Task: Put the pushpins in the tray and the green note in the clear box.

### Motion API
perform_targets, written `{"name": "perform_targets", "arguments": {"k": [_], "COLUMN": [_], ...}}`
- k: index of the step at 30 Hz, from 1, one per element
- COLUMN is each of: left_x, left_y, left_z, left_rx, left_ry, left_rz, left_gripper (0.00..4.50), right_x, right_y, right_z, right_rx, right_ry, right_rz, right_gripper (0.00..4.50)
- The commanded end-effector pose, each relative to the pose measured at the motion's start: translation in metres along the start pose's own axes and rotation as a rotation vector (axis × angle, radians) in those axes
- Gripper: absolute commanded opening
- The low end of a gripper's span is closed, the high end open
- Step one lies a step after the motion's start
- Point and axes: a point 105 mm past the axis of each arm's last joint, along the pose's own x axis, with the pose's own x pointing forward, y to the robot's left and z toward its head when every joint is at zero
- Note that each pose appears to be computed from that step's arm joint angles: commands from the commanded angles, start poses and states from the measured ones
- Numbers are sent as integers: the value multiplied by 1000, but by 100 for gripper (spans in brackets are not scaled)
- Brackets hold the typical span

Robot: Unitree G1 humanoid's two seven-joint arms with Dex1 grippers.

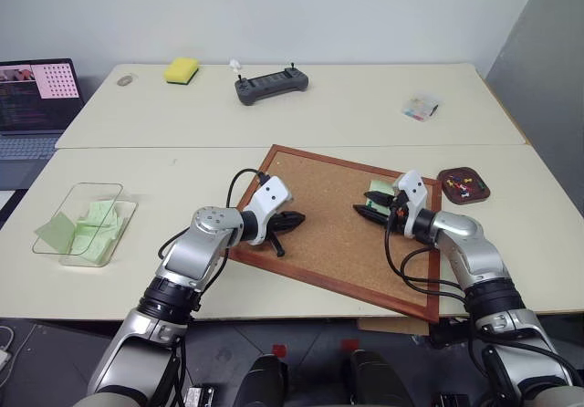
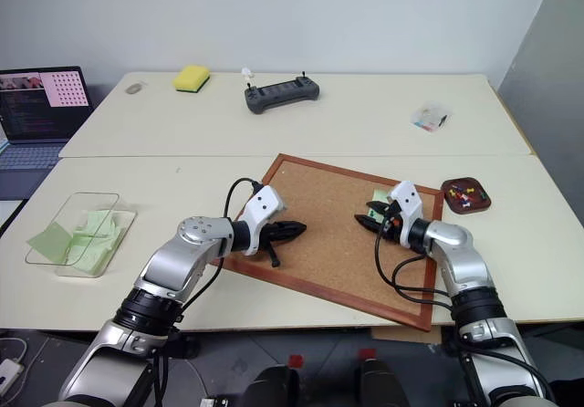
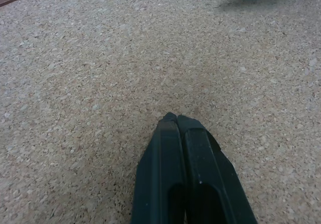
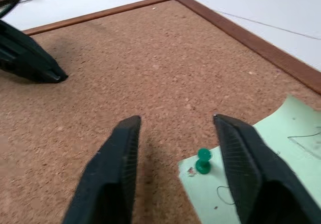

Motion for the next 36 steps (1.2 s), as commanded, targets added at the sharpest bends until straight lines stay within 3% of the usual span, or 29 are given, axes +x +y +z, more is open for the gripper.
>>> {"name": "perform_targets", "arguments": {"k": [1, 6, 8, 13, 19, 29, 32, 36], "left_x": [3, 3, 3, 4, 5, 8, 7, -20], "left_y": [-6, -7, -7, -6, -6, -6, -1, 13], "left_z": [-15, -15, -15, -14, -14, -13, 7, 54], "left_rx": [-25, -23, -22, -21, -26, -36, -121, -342], "left_ry": [56, 57, 56, 54, 51, 41, -64, -282], "left_rz": [-21, -25, -27, -25, -18, -19, -9, -87], "left_gripper": [0, 0, 0, 0, 0, 0, 0, 63], "right_x": [-1, -2, -2, -4, -12, -26, -25, -25], "right_y": [-10, -13, -13, -9, -6, -8, 6, 26], "right_z": [12, 10, 10, 18, 69, 93, 92, 87], "right_rx": [-46, -58, -62, -83, -164, -207, -318, -463], "right_ry": [-39, -29, -27, -54, -210, -242, -213, -183], "right_rz": [-44, -65, -65, -37, -9, -27, 36, 130], "right_gripper": [136, 21, 3, 3, 3, 3, 3, 0]}}
